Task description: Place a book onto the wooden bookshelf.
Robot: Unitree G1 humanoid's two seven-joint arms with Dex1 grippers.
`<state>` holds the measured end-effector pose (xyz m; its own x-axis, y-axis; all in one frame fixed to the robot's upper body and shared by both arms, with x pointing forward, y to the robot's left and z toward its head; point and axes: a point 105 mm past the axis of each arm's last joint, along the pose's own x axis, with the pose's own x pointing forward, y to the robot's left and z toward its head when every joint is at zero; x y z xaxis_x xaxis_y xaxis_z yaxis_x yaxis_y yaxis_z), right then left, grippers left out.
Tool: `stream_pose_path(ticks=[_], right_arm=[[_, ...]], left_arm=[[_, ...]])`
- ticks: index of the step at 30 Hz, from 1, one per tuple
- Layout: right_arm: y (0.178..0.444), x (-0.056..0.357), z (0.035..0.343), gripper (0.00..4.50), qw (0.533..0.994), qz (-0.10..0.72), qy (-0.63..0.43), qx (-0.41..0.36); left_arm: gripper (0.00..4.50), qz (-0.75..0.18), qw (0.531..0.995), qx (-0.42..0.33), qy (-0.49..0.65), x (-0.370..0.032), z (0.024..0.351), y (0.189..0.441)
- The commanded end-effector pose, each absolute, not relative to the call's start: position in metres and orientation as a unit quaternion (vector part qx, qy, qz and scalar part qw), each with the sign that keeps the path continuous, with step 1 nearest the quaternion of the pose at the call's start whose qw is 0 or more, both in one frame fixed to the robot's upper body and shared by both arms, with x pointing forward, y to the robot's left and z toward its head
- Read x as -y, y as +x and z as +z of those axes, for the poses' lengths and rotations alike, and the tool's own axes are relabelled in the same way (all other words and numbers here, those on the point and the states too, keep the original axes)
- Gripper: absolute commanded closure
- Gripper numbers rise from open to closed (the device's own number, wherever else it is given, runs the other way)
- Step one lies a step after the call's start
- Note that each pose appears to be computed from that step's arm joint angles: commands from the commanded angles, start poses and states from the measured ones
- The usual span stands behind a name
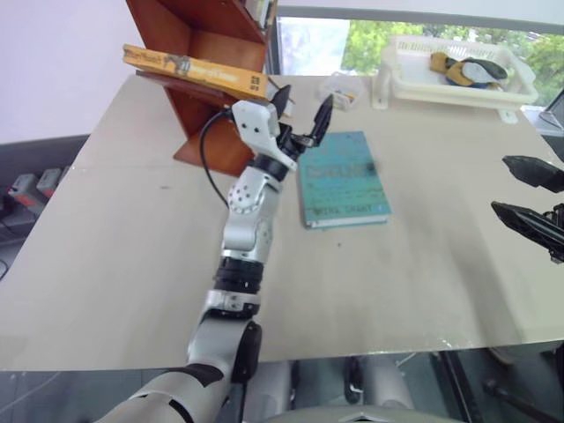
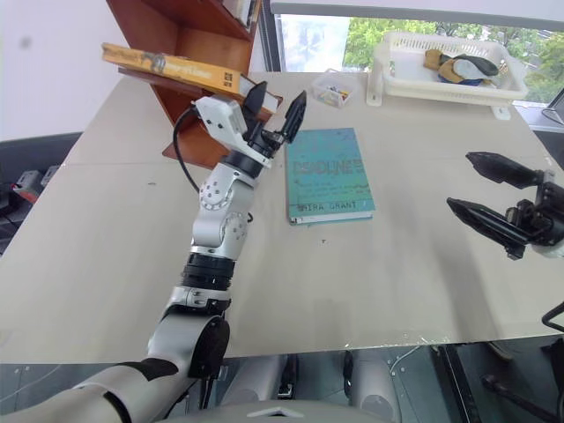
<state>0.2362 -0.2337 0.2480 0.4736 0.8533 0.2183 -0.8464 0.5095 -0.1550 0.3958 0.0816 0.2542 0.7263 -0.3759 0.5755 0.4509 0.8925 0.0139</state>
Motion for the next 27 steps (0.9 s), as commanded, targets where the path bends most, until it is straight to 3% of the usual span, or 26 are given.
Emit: stream_pose_path(ticks=[1, 7, 14, 17, 22, 27], right_arm=[[0.232, 0.235, 0.259, 0.00, 0.855, 0.492, -0.028, 0.159], [0.232, 0.238, 0.260, 0.00, 0.857, 0.490, -0.030, 0.160], [0.230, 0.249, 0.257, 0.00, 0.864, 0.479, -0.011, 0.156], [0.229, 0.256, 0.252, 0.00, 0.870, 0.471, -0.004, 0.147], [0.228, 0.267, 0.242, 0.00, 0.877, 0.465, 0.005, 0.124], [0.228, 0.272, 0.230, 0.00, 0.877, 0.471, -0.003, 0.090]], left_arm=[[0.08, -0.193, 0.925, 0.323, -0.056, -0.091, 0.267, 0.398], [0.08, -0.177, 0.929, 0.319, -0.054, -0.096, 0.264, 0.402], [0.08, -0.275, 0.901, 0.330, -0.060, -0.083, 0.273, 0.379], [0.08, -0.286, 0.897, 0.336, -0.037, -0.094, 0.279, 0.369], [0.08, -0.264, 0.901, 0.340, 0.043, -0.150, 0.296, 0.364], [0.08, -0.367, 0.895, 0.243, 0.074, -0.177, 0.272, 0.344]])
